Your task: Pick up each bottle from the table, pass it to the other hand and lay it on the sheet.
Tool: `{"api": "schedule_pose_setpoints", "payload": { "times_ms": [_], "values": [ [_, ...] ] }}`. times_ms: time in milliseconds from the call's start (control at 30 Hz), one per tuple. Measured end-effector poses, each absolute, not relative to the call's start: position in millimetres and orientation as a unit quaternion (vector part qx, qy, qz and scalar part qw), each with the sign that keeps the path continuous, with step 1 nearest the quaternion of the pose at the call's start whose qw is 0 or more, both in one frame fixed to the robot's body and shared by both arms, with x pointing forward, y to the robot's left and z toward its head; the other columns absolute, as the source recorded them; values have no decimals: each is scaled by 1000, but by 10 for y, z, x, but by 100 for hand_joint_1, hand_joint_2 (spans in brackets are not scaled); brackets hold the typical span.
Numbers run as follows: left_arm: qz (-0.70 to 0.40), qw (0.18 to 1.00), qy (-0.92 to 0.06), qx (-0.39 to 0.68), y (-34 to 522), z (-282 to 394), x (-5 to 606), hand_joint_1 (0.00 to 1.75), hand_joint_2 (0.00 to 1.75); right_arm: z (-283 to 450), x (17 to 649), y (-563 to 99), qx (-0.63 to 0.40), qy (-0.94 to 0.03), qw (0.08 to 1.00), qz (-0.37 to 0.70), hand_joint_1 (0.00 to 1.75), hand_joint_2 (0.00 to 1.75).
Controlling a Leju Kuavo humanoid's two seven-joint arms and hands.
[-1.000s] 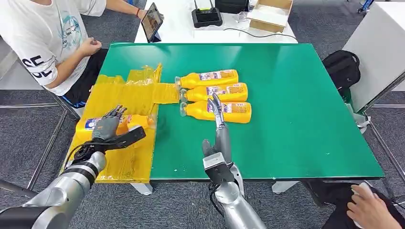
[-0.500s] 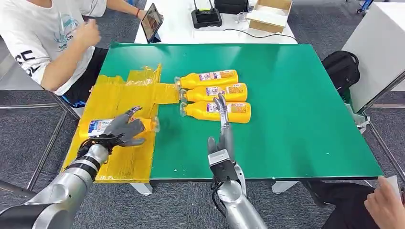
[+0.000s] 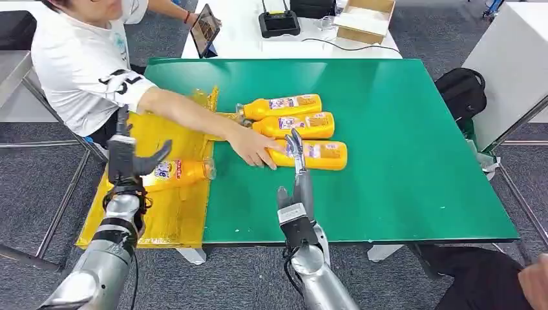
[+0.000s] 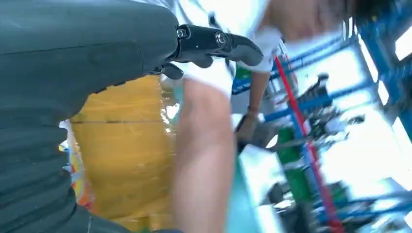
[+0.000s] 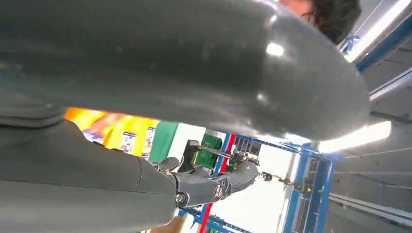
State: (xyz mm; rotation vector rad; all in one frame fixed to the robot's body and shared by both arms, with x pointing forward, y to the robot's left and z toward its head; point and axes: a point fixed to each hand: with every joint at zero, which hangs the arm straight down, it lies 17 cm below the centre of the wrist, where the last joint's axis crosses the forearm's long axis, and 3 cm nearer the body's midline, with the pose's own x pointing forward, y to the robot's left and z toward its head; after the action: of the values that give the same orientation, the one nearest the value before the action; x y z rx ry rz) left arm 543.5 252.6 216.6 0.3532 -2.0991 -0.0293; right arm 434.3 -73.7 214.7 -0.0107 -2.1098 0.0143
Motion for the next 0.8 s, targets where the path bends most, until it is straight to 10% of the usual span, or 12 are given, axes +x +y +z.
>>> {"api": "schedule_pose_setpoints", "payload": {
  "times_ms": [33,67,800],
  "values": [
    [6,483,-865,133,2543,2193,5404,0,175,2136,4345,-738,-5,-869,494,6,0,0],
    [29,479,-870,115,2557,2247,5363,0,175,2122,4346,-737,-6,-868,496,7,0,175],
    [73,441,-886,123,2256,2270,4454,0,175,1319,4550,-1025,-108,-784,578,201,0,175]
  ]
}}
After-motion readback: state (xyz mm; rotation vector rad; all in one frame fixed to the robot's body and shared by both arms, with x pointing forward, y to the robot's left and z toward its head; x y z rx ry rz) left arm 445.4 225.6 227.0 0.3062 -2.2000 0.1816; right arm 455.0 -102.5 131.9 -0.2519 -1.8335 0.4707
